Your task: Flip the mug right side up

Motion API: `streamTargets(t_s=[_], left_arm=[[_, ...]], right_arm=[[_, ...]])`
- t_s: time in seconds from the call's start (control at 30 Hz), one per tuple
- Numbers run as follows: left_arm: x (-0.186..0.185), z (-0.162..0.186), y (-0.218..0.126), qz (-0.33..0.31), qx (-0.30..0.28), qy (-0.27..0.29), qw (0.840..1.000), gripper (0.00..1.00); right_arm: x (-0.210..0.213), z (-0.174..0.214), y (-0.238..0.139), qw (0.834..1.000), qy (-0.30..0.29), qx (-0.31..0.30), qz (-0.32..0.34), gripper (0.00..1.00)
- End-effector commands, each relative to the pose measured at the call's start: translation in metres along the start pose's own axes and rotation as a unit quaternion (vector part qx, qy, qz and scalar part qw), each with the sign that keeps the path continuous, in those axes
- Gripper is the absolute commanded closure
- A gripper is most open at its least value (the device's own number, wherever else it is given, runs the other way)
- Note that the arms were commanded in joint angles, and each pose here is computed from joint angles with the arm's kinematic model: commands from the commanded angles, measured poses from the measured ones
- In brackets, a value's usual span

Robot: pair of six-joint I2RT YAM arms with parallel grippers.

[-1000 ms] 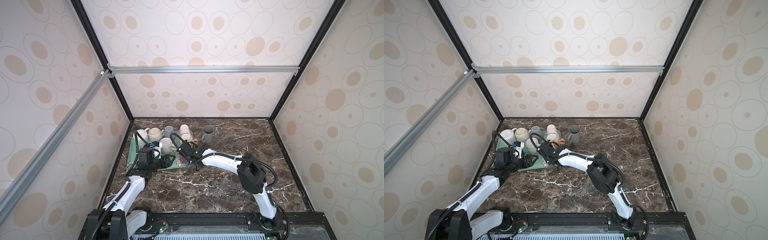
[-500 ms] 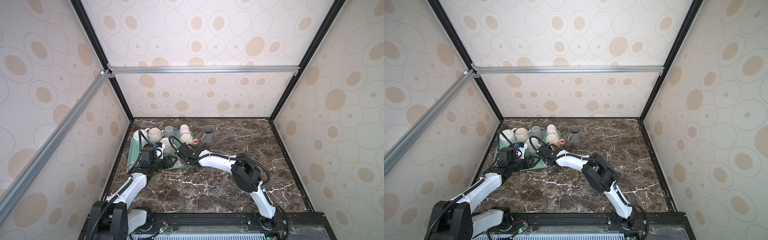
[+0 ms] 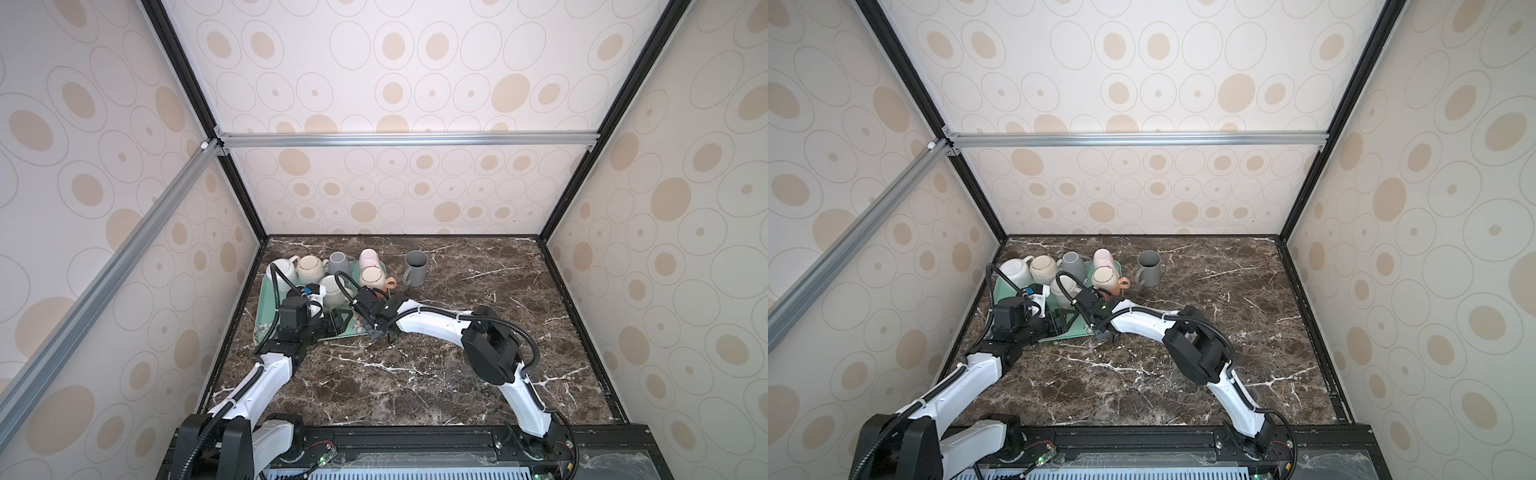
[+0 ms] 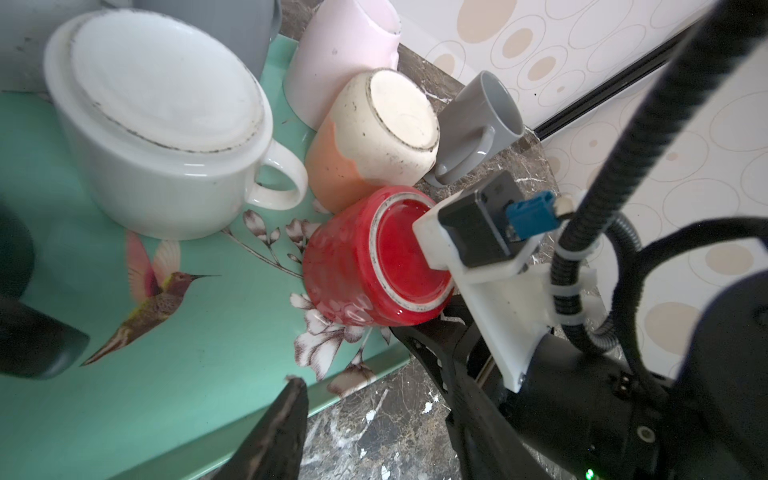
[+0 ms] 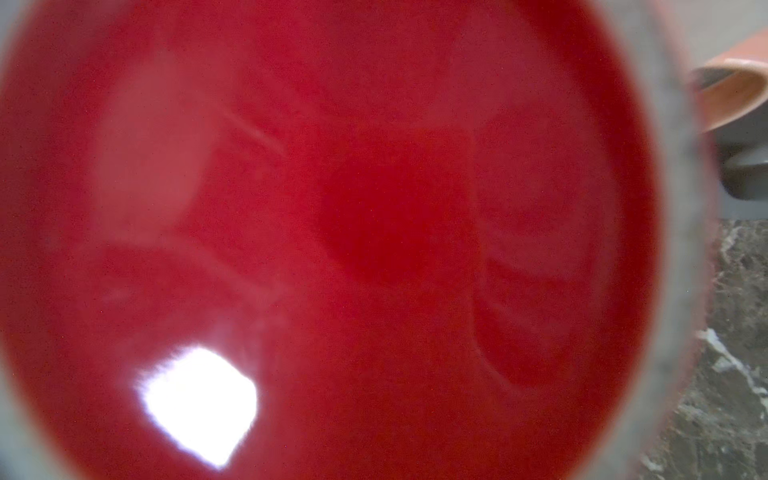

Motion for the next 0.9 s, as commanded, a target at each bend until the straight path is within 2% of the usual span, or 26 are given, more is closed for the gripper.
streamTargets(t_s=[0.0,0.33,0.67,0.77,0.87], left_arm=[[-0.003,-0.013,-0.006,-0.012,-0.030,0.013,0.999,0.43],[-0.010,-0.034,-0.019,-0.024,-0.058,0.017,0.998,0.40],[-0.015,-0.038,-0.040,-0.038,-0.098,0.024,0.994,0.26],[-0.017,-0.036,-0.045,-0.022,-0.129,0.014,0.991,0.20],[-0.022,-0.037,-0.047,0.023,-0.155,-0.002,0.988,0.17]], right_arm=[[-0.006,-0.017,-0.027,0.999,0.001,-0.040,-0.006,1.00],[-0.012,-0.025,-0.053,0.994,0.033,-0.094,-0.034,1.00],[-0.007,-0.036,-0.076,0.978,0.098,-0.143,-0.115,1.00],[-0.008,-0.041,-0.091,0.969,0.110,-0.164,-0.147,1.00],[-0.012,-0.044,-0.106,0.959,0.137,-0.180,-0.169,1.00]])
Point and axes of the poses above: each gripper's point midway between its finger pads, its own y axis out along the fingers, its own x axis along the line the jaws close on, z = x × y, the point moved 8 cm from there along -y, back along the fingers, and after that the axes turned 14 degrees about y, right-handed, at the moved point
